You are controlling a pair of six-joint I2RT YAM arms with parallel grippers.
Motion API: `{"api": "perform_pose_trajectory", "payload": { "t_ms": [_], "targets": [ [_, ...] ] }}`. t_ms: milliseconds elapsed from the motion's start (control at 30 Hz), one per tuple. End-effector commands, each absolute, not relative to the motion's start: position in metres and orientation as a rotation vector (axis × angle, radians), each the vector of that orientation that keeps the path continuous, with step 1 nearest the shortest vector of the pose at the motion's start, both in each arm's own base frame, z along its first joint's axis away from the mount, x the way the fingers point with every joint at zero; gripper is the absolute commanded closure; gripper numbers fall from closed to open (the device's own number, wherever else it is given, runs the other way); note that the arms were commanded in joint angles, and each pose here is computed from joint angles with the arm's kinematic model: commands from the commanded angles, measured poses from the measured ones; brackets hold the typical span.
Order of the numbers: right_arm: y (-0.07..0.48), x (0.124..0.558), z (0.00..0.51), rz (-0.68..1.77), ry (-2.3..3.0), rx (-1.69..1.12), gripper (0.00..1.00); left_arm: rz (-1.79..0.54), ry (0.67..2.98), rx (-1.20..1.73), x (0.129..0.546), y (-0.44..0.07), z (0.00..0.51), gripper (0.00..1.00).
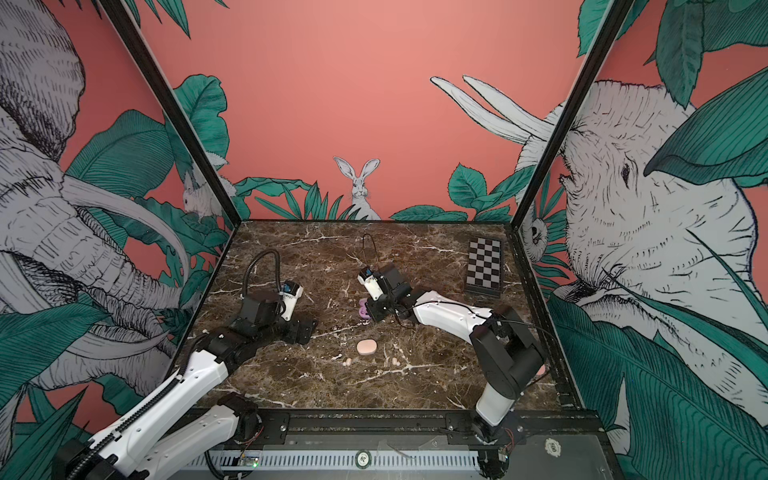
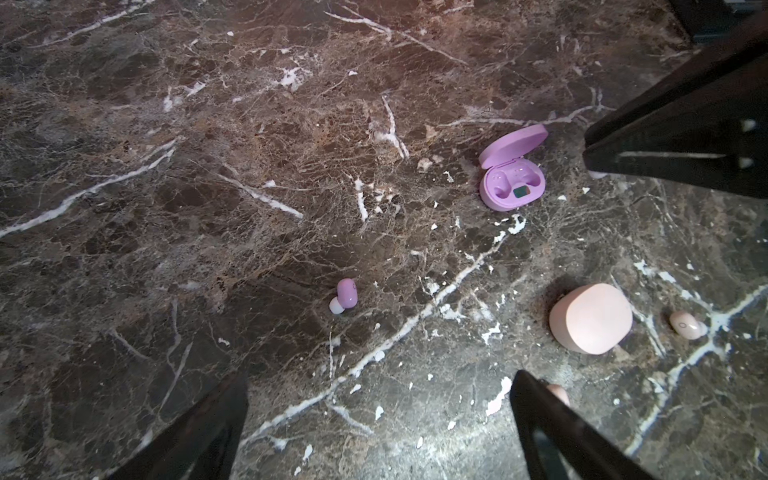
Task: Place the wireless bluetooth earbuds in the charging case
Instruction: 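Lower the held lilac earbud into a slot of the open case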
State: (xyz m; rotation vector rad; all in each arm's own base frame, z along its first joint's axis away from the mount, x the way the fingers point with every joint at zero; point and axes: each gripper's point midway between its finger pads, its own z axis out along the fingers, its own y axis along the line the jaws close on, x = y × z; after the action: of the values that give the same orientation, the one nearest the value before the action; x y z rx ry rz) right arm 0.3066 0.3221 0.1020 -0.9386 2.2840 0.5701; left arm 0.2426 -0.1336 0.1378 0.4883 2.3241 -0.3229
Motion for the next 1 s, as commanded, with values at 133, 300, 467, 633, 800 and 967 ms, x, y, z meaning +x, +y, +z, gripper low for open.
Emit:
{"api": "perform_pose_trajectory", "payload": {
  "t_ms": [133, 300, 467, 633, 800, 967],
  "targets": [
    [0.336, 0.317, 0.119, 0.643, 2.119, -0.964, 1.00, -0.312, 2.293, 0.519, 0.245, -0.136, 0.140, 0.01],
    [0.335, 0.318, 0.112, 0.639, 2.106, -0.978, 1.00, -0.312, 2.305, 0.523, 0.245, -0.136, 0.138, 0.01],
    [0.335, 0.318, 0.111, 0.642, 2.061, -0.989, 1.00, -0.316, 2.300, 0.532, 0.245, -0.137, 0.139, 0.01],
    [0.332, 0.315, 0.107, 0.627, 2.034, -1.023, 1.00, -0.317, 2.305, 0.539, 0.245, -0.138, 0.138, 0.01],
    [0.331, 0.314, 0.102, 0.634, 2.017, -1.029, 1.00, -0.317, 2.301, 0.539, 0.245, -0.138, 0.139, 0.01],
    [0.329, 0.315, 0.093, 0.645, 2.015, -1.027, 1.00, -0.319, 2.307, 0.540, 0.245, -0.139, 0.138, 0.01]
  ]
}}
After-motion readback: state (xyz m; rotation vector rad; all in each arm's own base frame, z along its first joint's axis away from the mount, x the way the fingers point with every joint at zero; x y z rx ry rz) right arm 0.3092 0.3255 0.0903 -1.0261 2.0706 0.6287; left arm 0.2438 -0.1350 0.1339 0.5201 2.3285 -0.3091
